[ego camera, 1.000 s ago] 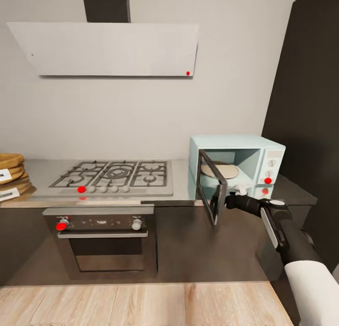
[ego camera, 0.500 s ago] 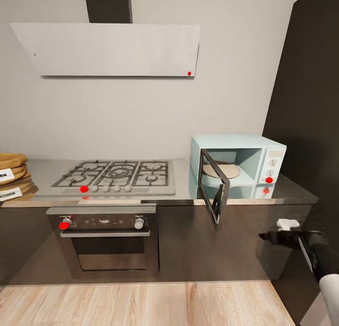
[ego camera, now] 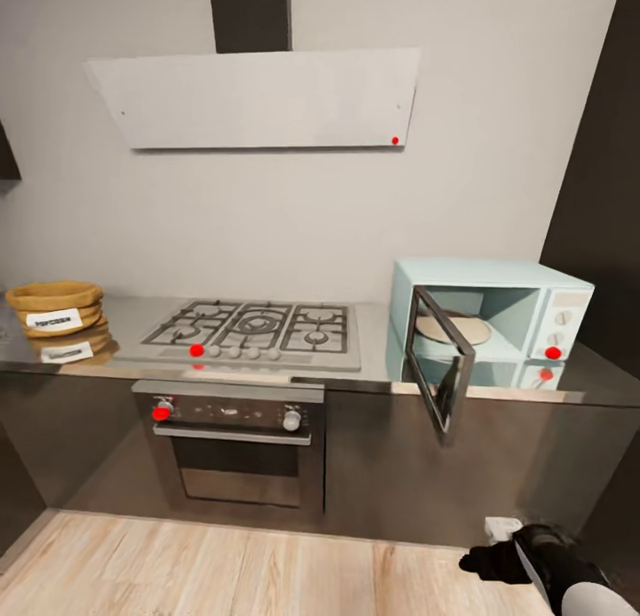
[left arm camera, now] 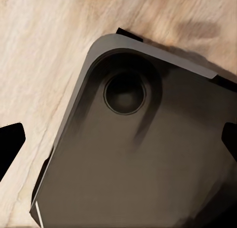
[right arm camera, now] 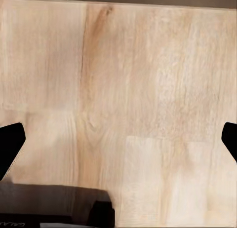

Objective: In the kitchen, take the popcorn bag from the countertop, put it into the microwave, and heat it until the popcorn is cooked so the cooked popcorn ends up inside the bag.

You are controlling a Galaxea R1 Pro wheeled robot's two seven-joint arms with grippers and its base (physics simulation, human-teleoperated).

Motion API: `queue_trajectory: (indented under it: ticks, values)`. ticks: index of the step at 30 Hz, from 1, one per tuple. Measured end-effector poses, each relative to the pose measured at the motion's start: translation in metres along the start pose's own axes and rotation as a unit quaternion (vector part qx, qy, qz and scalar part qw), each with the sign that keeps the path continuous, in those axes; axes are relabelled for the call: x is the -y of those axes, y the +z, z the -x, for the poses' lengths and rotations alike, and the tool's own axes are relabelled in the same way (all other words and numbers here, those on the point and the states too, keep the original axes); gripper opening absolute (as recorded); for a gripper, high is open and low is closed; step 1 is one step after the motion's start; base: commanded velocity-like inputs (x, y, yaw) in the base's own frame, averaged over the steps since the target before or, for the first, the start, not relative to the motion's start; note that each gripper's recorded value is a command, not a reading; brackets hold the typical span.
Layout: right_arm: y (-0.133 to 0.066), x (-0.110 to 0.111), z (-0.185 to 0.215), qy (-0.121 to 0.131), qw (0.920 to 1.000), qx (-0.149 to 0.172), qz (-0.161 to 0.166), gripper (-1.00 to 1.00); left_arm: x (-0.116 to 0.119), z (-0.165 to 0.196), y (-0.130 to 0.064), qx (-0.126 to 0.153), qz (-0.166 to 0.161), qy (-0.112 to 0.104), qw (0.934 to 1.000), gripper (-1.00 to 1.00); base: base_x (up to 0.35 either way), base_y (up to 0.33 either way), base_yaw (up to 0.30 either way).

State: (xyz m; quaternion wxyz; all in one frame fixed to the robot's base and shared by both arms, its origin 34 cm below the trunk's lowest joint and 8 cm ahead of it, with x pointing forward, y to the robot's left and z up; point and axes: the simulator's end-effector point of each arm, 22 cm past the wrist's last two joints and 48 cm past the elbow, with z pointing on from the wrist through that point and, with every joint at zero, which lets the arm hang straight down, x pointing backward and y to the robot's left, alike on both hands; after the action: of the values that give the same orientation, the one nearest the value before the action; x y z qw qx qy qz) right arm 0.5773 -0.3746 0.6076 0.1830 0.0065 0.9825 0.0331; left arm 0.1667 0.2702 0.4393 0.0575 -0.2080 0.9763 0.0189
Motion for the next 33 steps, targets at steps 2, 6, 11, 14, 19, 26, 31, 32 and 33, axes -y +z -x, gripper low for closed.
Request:
queue_trajectory:
  ticks: [2, 6, 11, 14, 19, 26, 31, 32, 33]
  values:
    - [0.010, -0.015, -0.011, -0.003, 1.0000, -0.006, 0.000, 1.00, -0.001, 0.001, 0.000, 0.001, 0.001, -0.001, 1.0000, 1.00, 0.000, 0.000, 0.300]
    - [0.030, -0.054, -0.061, -0.011, 0.9986, -0.050, 0.016, 1.00, 0.000, 0.001, 0.000, 0.001, 0.000, -0.002, 1.0000, 1.00, 0.000, 0.000, 0.300]
    - [0.034, -0.066, -0.068, -0.014, 0.9982, -0.054, 0.022, 1.00, -0.003, 0.002, 0.000, 0.002, 0.002, -0.014, 0.9999, 1.00, 0.000, 0.000, 0.300]
    - [0.037, -0.074, -0.076, -0.017, 0.9980, -0.053, 0.030, 1.00, -0.004, 0.002, 0.000, 0.001, 0.005, -0.041, 0.9992, 1.00, 0.000, 0.000, 0.300]
    - [0.045, -0.088, -0.085, -0.031, 0.9985, -0.029, 0.035, 1.00, -0.007, 0.003, 0.000, 0.002, 0.007, -0.048, 0.9988, 1.00, 0.000, 0.000, 0.300]
    - [0.047, -0.094, -0.094, -0.066, 0.9966, -0.039, 0.031, 1.00, -0.006, 0.002, 0.000, 0.001, 0.007, -0.049, 0.9988, 1.00, 0.000, 0.000, 0.300]
    - [0.047, -0.094, -0.094, -0.068, 0.9965, -0.039, 0.031, 1.00, -0.006, 0.002, 0.000, 0.001, 0.007, -0.049, 0.9988, 1.00, 0.000, 0.000, 0.300]
    - [0.047, -0.094, -0.094, -0.068, 0.9965, -0.039, 0.031, 1.00, -0.006, 0.002, 0.000, 0.001, 0.007, -0.049, 0.9988, 1.00, 0.000, 0.000, 0.300]
    - [0.047, -0.094, -0.094, -0.068, 0.9965, -0.039, 0.031, 1.00, -0.006, 0.002, 0.000, 0.002, 0.007, -0.049, 0.9988, 1.00, 0.000, 0.000, 0.300]
